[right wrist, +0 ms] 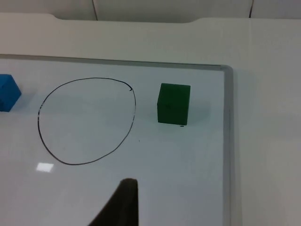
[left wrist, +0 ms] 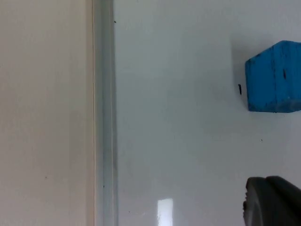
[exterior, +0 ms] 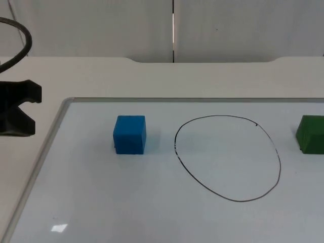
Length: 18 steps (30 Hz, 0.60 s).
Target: Push the two cubes into the marked area.
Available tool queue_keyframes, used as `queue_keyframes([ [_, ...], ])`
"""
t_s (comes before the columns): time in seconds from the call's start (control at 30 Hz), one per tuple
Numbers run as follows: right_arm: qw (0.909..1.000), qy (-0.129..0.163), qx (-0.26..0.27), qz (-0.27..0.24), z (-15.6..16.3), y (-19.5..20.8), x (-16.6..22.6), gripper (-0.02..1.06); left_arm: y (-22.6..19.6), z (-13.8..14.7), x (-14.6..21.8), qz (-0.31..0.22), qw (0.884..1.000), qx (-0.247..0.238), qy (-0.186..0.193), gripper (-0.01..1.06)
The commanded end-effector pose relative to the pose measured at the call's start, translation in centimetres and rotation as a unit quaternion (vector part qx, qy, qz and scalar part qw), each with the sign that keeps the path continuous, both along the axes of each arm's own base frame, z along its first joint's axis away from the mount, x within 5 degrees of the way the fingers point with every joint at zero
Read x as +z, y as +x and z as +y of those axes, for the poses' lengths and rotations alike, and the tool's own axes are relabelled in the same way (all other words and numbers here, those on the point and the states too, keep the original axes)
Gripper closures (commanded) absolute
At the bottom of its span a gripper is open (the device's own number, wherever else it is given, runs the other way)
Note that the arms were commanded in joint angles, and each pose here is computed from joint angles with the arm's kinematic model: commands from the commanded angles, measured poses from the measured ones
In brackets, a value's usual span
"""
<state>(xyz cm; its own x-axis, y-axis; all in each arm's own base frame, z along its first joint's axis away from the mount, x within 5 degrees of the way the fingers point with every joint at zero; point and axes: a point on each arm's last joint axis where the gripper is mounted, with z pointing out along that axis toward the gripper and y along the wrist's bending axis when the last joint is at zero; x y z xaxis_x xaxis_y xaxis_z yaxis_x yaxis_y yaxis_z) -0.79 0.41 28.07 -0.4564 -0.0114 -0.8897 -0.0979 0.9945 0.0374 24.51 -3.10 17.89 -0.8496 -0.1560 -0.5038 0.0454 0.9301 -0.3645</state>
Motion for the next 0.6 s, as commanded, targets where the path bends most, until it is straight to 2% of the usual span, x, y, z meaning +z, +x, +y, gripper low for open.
queue_keyframes([
  [0.0, 1.0, -0.004, -0.004, 0.001, 0.0, 0.0, -0.1, -0.01, 0.1, -0.3, 0.1, 0.002, 1.0, 0.002, -0.009, 1.05],
  [0.13, 1.0, -0.004, -0.004, 0.001, 0.0, 0.0, -0.1, -0.01, 0.0, -0.7, 0.1, 0.006, 1.0, -0.004, 0.001, 1.05],
  [0.27, 1.0, -0.004, -0.004, 0.001, 0.0, 0.0, -0.1, -0.01, -0.4, -1.9, 0.1, 0.016, 0.999, -0.033, -0.011, 1.05],
  [0.37, 1.0, -0.004, -0.004, 0.001, 0.0, 0.0, -0.1, -0.01, 0.1, -3.3, -0.4, -0.012, 0.999, -0.031, 0.02, 1.05],
  [0.47, 1.0, -0.004, -0.004, 0.001, 0.0, 0.0, -0.1, -0.01, 0.8, -4.0, -0.7, -0.018, 0.999, -0.03, 0.029, 1.05],
  [0.57, 1.0, -0.004, -0.004, 0.001, 0.0, 0.0, -0.1, -0.01, 2.4, -5.2, -0.9, -0.012, 0.998, -0.05, 0.025, 1.05],
])
